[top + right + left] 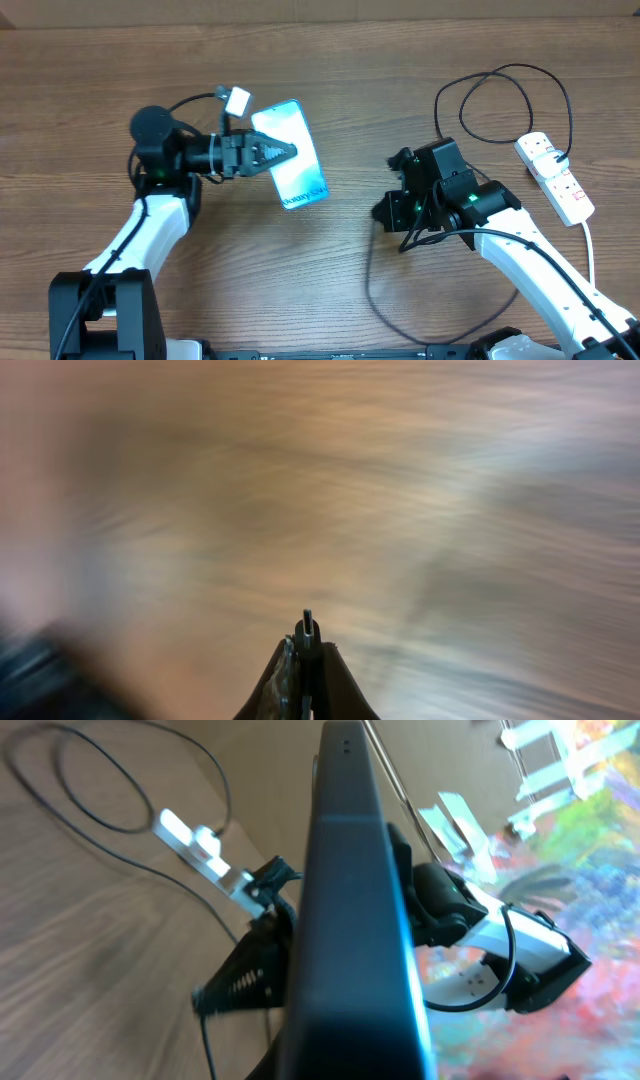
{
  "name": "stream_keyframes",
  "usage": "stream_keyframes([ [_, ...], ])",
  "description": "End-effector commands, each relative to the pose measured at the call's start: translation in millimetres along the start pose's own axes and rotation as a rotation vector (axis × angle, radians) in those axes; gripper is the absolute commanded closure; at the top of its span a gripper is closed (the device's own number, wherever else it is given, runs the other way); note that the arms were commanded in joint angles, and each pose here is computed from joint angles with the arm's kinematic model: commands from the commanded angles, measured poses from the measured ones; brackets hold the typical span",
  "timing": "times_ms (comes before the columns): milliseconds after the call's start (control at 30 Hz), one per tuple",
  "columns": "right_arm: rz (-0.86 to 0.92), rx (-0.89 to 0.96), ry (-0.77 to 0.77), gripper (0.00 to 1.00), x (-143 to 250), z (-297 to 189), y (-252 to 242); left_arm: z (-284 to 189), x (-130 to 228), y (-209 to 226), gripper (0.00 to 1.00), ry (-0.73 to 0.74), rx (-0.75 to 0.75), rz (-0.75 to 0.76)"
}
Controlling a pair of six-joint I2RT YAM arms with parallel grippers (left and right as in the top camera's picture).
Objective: Plug charger to phone and switch on socket
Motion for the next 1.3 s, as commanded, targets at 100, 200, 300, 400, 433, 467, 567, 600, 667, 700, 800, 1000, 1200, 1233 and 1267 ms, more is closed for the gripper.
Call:
stream_keyframes([
  [100, 0.036, 0.349, -0.079, 0.96, -17.6, 13.7, -33.7, -8.3, -2.7, 2.3, 0.96, -0.004, -0.003, 0.035],
  [200, 0.045, 0.355, -0.014, 0.96, -15.8, 39.4, -42.1, -8.2, -2.7, 2.3, 0.96, -0.004, -0.002, 0.035],
  [300, 0.055, 0.365, 0.042, 0.96, -11.6, 58.8, -49.9, -8.2, -2.7, 2.3, 0.96, -0.004, -0.002, 0.034],
  [400, 0.057, 0.367, 0.053, 0.96, -10.9, 64.3, -52.1, -8.2, -2.7, 2.3, 0.96, -0.004, -0.002, 0.034],
  [433, 0.056, 0.366, 0.049, 0.94, -11.6, 64.2, -51.9, -8.2, -2.7, 2.3, 0.96, -0.004, -0.002, 0.034],
  [467, 0.055, 0.365, 0.042, 0.90, -12.7, 64.4, -51.8, -8.2, -2.7, 2.3, 0.96, -0.004, -0.002, 0.035],
  [567, 0.052, 0.363, 0.029, 0.78, -14.6, 64.6, -51.6, -8.2, -2.7, 2.3, 0.96, -0.004, -0.002, 0.034],
  [600, 0.053, 0.362, 0.030, 0.74, -14.5, 64.6, -51.5, -8.2, -2.7, 2.3, 0.96, -0.004, -0.002, 0.034],
  [667, 0.058, 0.359, 0.035, 0.66, -13.7, 64.7, -51.3, -8.2, -2.7, 2.3, 0.96, -0.004, -0.002, 0.034],
  [700, 0.063, 0.360, 0.037, 0.63, -13.2, 64.6, -51.4, -8.2, -2.7, 2.3, 0.96, -0.004, -0.002, 0.034],
  [800, 0.072, 0.315, 0.060, 0.25, -10.2, 65.6, -48.0, -8.2, -2.7, 2.3, 0.96, -0.004, -0.002, 0.033],
  [1000, 0.081, 0.142, 0.089, 0.00, -8.4, 68.7, -34.1, -8.2, -2.7, 2.3, 0.96, -0.004, -0.002, 0.034],
  [1200, 0.082, 0.167, 0.076, 0.20, -9.3, 69.1, -36.4, -8.2, -2.7, 2.3, 0.96, -0.004, -0.002, 0.033],
  [1233, 0.112, 0.183, 0.071, 0.23, -8.9, 69.3, -37.9, -8.2, -2.7, 2.3, 0.96, -0.004, -0.002, 0.029],
  [1267, 0.155, 0.203, 0.063, 0.25, -8.4, 69.7, -39.8, -8.2, -2.7, 2.3, 0.96, -0.004, -0.002, 0.024],
])
Point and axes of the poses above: each gripper's point midway between its finger pads, its own z axis out along the fingers, its own y axis along the line the jaws close on, x = y × z, the point moved 9 cm from there along -z, back along the fingers, and after that the axes turned 10 degrees about -z, right-handed, at the moved point
